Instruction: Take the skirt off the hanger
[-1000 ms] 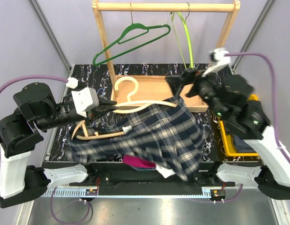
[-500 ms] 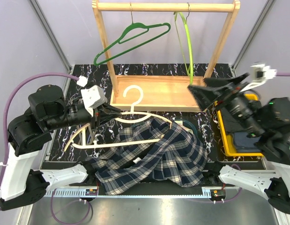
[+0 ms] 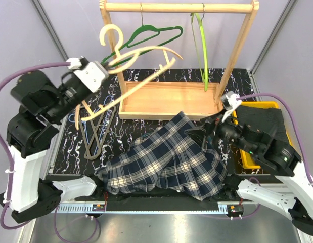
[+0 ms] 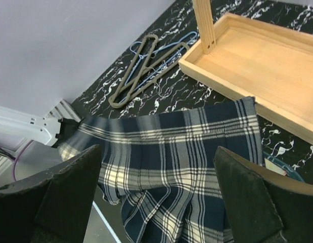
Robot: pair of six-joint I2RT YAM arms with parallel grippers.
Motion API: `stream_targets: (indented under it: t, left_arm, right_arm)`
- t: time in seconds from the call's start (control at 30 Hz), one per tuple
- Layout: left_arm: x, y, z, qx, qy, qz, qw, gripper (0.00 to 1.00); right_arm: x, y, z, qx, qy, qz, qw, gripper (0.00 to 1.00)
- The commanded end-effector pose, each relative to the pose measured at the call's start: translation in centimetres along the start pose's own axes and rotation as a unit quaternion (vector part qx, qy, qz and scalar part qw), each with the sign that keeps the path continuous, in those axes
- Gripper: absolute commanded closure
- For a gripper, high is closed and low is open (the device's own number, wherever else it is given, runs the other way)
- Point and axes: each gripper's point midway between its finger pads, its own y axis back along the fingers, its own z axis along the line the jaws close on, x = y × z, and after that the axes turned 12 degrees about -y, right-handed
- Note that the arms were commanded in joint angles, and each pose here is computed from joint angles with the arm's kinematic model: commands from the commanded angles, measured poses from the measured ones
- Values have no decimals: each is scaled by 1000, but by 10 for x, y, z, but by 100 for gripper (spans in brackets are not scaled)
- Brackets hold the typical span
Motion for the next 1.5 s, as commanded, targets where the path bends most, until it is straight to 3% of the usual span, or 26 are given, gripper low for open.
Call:
stream_targets:
  t: [0.0, 0.07, 0.17, 0.3, 0.47, 0.67, 0.7, 0.8, 0.83, 0.87, 0.93, 1.03, 1.13, 1.2, 1.23, 1.3, 1.33, 1.47]
  left_arm:
    - [-45, 39, 82, -160, -53, -56, 984, 100]
    - [-45, 42, 80, -160, -48, -55, 984, 100]
    - [-43, 62, 89, -192, -48, -45, 979, 100]
    - [-33, 98, 98, -238, -54, -16, 970, 100]
    - [-20, 153, 105, -292, -54, 24, 954, 100]
    - [17, 180, 82, -304, -51, 82, 948, 100]
    - [34, 176, 76, -301, -51, 113, 945, 100]
    - [78, 174, 48, -278, -62, 184, 941, 100]
    - [99, 176, 35, -259, -67, 224, 937, 100]
    - [110, 183, 23, -247, -70, 240, 936, 100]
    - [153, 179, -8, -201, -85, 312, 925, 100]
    - [189, 188, -41, -178, -88, 352, 915, 100]
    - [236, 181, -87, -123, -97, 400, 903, 98]
    - [253, 176, -104, -101, -106, 411, 900, 94]
    - [255, 172, -107, -99, -107, 406, 902, 89]
    - [269, 165, -120, -82, -114, 418, 898, 89]
    - [272, 162, -123, -81, -115, 416, 898, 89]
    - [288, 148, -139, -76, -115, 413, 900, 93]
  right_arm:
    - [5, 8, 4, -31, 23, -7, 999, 0]
    - [20, -2, -6, -17, 19, 19, 1000, 0]
    - [69, -28, -34, 37, 1, 115, 993, 0]
    - [135, -54, -79, 126, -14, 238, 963, 0]
    - [156, -61, -83, 128, -16, 278, 952, 0]
    - [198, -66, -83, 135, 11, 356, 925, 0]
    - [205, -70, -78, 127, 15, 359, 924, 0]
    - [214, -77, -68, 112, -5, 355, 928, 36]
    - [212, -82, -66, 109, -11, 345, 932, 61]
    - [209, -84, -66, 115, -15, 337, 934, 100]
    - [202, -85, -66, 123, -17, 322, 939, 100]
    - [168, -83, -57, 118, -5, 268, 956, 100]
    - [47, -65, -1, 65, 12, 111, 992, 100]
    - [-8, -49, 24, 44, 15, 40, 998, 100]
    - [-59, -29, 52, 13, 10, -21, 1000, 100]
    - [-110, -5, 76, -8, 3, -83, 996, 100]
    - [-154, 18, 91, -13, -9, -143, 990, 100]
    - [-223, 63, 123, -53, -13, -237, 970, 100]
